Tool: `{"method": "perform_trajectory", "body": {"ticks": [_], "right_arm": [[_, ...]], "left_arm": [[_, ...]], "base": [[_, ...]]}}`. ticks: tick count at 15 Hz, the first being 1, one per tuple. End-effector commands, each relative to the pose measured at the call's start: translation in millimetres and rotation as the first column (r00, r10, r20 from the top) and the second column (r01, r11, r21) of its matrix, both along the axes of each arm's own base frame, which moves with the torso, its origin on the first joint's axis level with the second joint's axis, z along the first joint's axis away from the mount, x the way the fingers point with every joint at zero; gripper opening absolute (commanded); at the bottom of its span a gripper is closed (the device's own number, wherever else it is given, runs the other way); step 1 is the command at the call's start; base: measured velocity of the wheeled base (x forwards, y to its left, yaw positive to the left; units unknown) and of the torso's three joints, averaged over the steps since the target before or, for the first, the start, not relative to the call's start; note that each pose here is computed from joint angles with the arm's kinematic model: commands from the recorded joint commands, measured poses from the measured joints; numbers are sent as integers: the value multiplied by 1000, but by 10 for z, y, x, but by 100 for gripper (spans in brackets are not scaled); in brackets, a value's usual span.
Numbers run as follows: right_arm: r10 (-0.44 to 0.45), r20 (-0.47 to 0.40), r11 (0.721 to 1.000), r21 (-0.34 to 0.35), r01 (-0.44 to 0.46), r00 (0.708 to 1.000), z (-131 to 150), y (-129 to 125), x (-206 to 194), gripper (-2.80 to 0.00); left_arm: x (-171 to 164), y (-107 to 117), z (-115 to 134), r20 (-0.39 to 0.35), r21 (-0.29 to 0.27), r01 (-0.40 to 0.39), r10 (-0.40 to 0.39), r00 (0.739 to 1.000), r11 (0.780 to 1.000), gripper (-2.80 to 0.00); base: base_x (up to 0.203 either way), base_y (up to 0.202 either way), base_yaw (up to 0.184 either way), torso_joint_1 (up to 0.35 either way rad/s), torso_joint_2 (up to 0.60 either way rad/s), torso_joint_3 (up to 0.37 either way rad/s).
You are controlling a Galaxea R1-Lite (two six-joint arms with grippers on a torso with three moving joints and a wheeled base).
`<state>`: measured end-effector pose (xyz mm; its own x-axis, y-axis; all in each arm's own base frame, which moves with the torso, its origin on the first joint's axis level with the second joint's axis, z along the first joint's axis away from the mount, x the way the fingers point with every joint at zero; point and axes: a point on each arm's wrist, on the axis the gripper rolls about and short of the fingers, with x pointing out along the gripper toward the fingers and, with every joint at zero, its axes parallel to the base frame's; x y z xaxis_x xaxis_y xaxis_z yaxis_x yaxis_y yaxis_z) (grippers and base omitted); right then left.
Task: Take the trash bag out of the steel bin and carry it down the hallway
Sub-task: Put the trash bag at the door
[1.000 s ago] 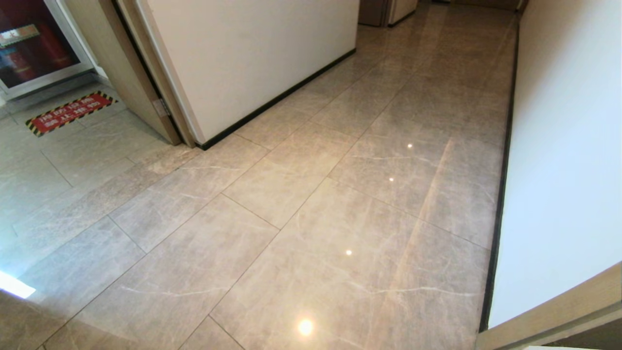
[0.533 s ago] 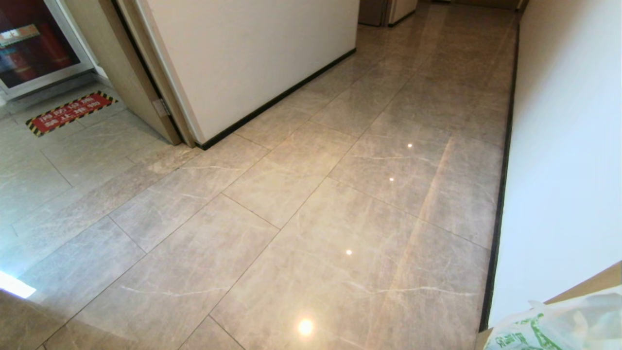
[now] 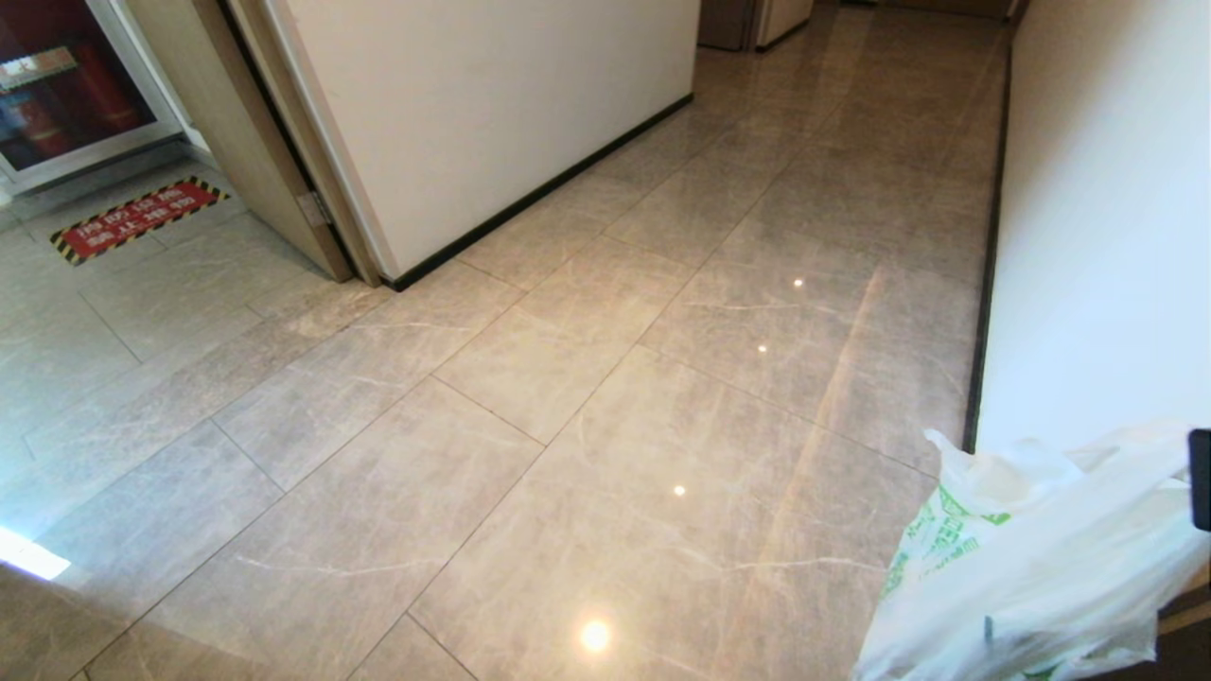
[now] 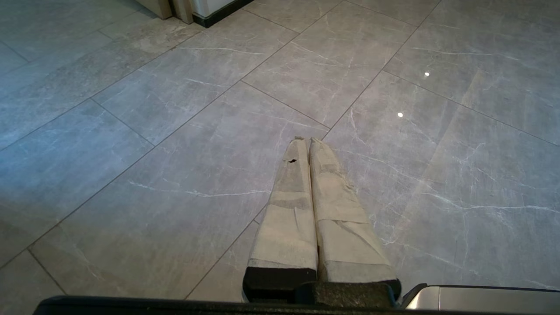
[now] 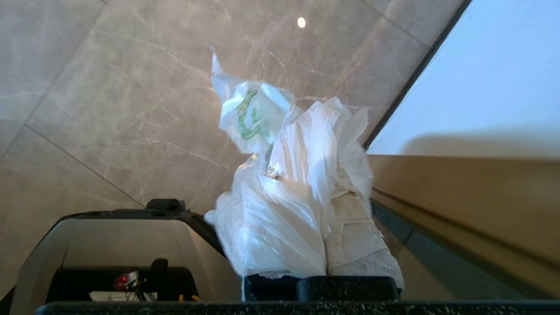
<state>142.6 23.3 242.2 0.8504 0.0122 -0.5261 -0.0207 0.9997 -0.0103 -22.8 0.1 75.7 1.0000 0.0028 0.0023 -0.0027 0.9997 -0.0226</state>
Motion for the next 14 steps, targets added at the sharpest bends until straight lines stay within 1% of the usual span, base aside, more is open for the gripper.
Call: {"method": "perform_trajectory", "body": {"ticks": [1,5,8,10,12,14], "right_arm": [[-7,-140,1000,-27,3,990,-292,89,503,-280],[-20,-171,999,-35,15,985,-713,173,1193,-280],[-6,-156,998,-60,-3,988,-1064,221,1617,-280],[1,-129,998,-63,-9,992,-1270,252,1819,-280],[16,-117,998,-55,-23,993,-1422,278,1932,-280],[27,-145,998,-56,-35,989,-1549,287,1974,-280]], "left_arm": [[0,0,1,1,0,0,0,1000,1000,-280],[1,0,-2,0,-1,0,0,1000,1000,-280],[0,0,0,1,0,0,0,1000,1000,-280],[0,0,0,0,0,0,0,1000,1000,-280],[0,0,0,0,0,0,0,1000,1000,-280],[0,0,1,1,-1,0,0,1000,1000,-280]], "base": [[0,0,0,0,0,0],[0,0,0,0,0,0],[0,0,0,0,0,0],[0,0,0,0,0,0],[0,0,0,0,0,0],[0,0,0,0,0,0]]}}
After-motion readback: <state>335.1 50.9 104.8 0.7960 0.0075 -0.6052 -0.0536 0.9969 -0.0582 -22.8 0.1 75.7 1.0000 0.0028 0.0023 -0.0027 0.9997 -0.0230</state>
